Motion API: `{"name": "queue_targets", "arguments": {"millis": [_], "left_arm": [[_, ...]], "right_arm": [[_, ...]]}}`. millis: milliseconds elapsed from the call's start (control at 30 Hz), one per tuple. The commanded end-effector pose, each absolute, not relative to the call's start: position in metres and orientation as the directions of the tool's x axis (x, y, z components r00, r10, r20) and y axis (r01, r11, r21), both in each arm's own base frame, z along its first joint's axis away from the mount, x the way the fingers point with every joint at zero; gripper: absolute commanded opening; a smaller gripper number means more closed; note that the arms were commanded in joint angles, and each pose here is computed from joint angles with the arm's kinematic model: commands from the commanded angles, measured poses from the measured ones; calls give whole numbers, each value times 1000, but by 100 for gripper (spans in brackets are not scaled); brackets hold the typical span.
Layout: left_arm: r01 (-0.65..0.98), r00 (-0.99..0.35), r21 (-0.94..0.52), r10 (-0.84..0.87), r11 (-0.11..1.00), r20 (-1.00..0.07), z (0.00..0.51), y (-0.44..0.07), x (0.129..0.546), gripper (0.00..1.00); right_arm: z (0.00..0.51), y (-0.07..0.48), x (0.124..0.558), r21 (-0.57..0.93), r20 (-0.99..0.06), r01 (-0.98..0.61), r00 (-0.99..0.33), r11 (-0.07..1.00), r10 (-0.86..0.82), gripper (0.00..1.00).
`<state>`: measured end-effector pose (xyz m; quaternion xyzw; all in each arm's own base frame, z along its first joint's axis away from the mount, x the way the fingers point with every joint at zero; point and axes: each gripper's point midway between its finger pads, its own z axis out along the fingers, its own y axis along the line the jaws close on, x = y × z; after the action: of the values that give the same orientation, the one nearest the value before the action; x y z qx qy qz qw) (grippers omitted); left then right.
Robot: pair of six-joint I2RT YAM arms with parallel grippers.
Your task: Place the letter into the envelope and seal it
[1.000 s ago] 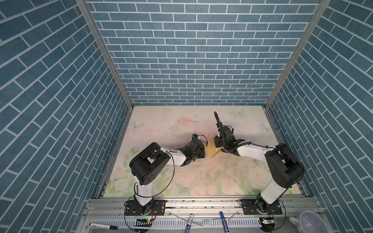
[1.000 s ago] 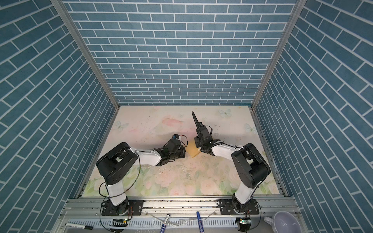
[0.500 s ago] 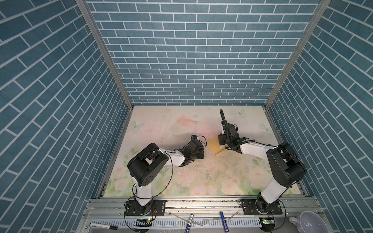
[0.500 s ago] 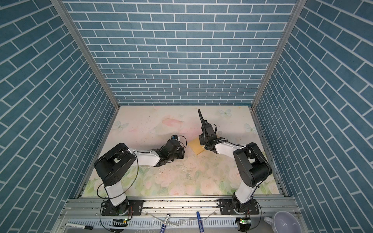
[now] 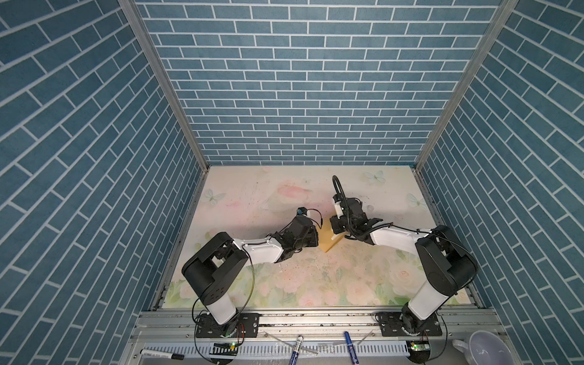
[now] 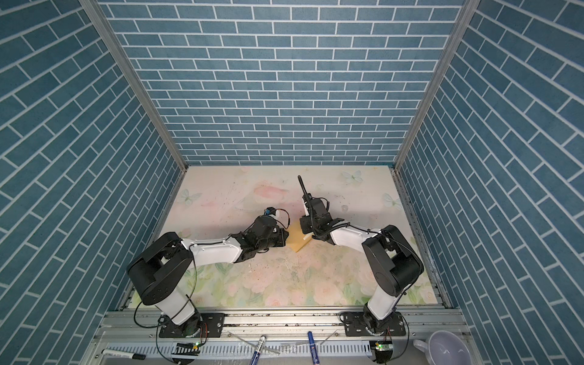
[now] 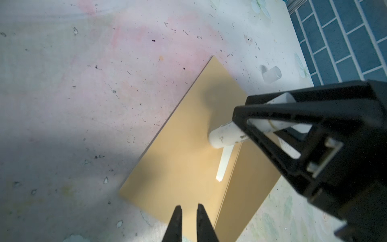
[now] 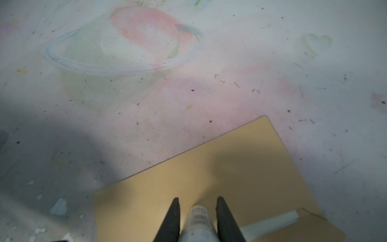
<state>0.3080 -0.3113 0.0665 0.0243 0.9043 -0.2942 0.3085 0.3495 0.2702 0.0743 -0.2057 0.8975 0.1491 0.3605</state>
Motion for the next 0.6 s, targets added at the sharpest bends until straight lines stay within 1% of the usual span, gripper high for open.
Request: {"name": "queue_targets", "arguments": {"millis": [0, 100, 300, 400, 567], "left_arm": [[211, -819, -510, -134, 834, -558, 55, -309, 307, 14], [183, -838, -510, -138, 841, -528, 42, -307, 305, 8], [138, -864, -492, -139, 859, -483, 19, -299, 297, 2], [121, -873, -467, -130, 876, -470, 11, -294, 295, 0], [101, -882, -429, -118, 898, -456, -1, -286, 291, 0]], "right_arm": [[68, 279, 326, 157, -655, -478, -706, 865, -271, 0], [67, 284, 321, 155, -653, -487, -703, 860, -280, 0], [68, 290, 319, 152, -657, -497, -697, 854, -289, 0], [68, 290, 319, 146, -658, -498, -694, 855, -292, 0], [68, 287, 322, 117, -662, -500, -683, 858, -307, 0]]}}
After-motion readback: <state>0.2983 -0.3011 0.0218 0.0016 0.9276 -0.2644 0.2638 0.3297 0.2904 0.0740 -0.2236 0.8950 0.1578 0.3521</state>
